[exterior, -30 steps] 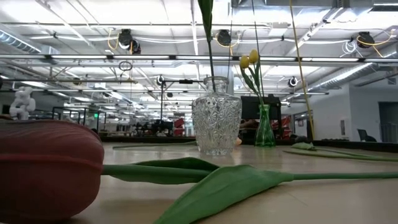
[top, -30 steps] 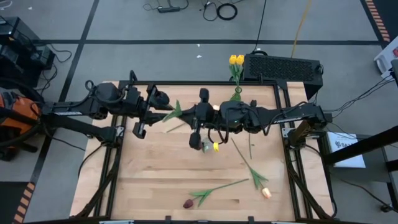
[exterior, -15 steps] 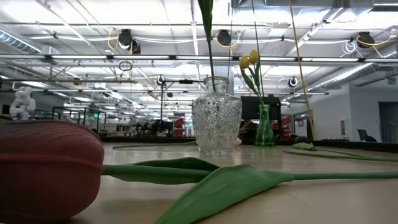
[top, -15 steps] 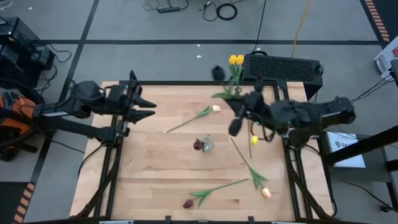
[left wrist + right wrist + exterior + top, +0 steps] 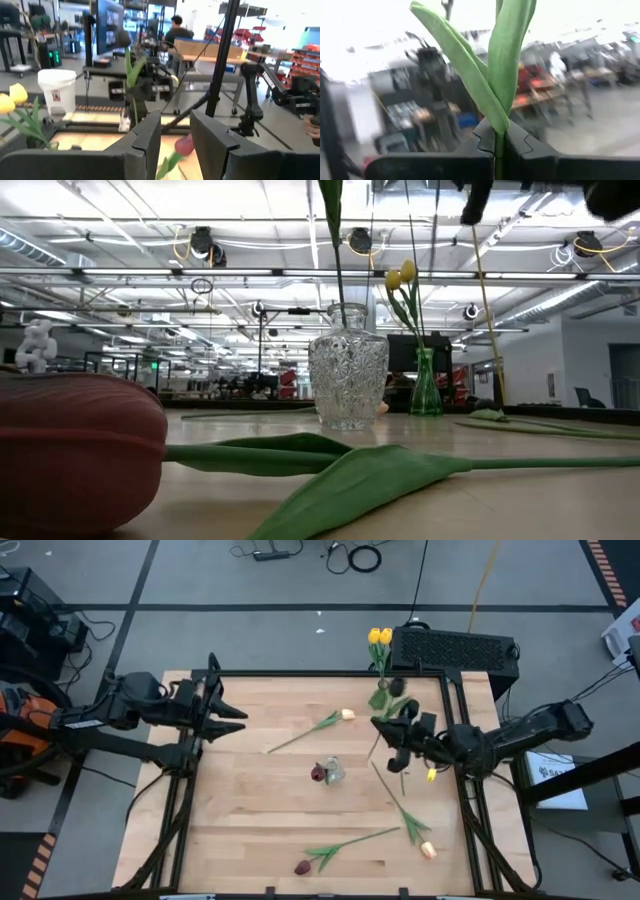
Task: Sort flowers into vase by color
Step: Put the bottom black tulip into the transparent vase
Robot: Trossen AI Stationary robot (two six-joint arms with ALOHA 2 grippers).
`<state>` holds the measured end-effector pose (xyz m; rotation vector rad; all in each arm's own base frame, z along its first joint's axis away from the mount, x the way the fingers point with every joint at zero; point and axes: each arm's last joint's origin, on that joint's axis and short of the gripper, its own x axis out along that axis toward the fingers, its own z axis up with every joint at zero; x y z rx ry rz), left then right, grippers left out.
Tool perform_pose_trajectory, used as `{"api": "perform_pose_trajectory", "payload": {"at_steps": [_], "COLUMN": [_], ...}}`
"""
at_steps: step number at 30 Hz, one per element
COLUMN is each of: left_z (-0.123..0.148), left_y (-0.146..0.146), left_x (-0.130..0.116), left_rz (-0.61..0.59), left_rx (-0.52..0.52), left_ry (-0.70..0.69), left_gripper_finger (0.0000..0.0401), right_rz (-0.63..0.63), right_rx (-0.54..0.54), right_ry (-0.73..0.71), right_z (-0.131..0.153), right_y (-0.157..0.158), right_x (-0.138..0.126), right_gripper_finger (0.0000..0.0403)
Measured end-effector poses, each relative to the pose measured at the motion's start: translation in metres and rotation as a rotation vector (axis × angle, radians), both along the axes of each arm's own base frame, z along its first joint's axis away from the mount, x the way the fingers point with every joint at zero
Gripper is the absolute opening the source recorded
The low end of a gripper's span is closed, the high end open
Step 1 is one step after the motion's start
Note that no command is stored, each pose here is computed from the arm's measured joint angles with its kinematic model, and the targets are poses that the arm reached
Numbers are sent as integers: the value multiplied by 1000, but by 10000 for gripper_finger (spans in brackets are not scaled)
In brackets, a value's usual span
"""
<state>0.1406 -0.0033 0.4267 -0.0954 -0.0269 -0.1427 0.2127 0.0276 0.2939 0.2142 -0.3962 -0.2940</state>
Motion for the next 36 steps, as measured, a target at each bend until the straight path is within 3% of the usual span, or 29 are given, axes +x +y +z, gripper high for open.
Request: {"api": "perform_pose_trajectory", "payload": {"at_steps": [4,14,23,36], "left_z": [-2,-2,-8,-16], "left_y": [0,0,0,2], "left_x": [2,3,3,2], "left_rz": [0,-1,-1,85], "left_rx": [0,0,0,20], "left_ry": [15,22,78,165], "left_gripper_finger": [112,112,112,112], "right_rz": [82,236,346,343], "right_rx": [-34,-134,-91,-89], "right_ry": [-26,-46,16,13], "right_z": [-15,2,-8,-18], "right_y": [-15,-28,-27,-29], "right_x": [4,34,72,86], "right_gripper_finger": [0,0,0,0]}}
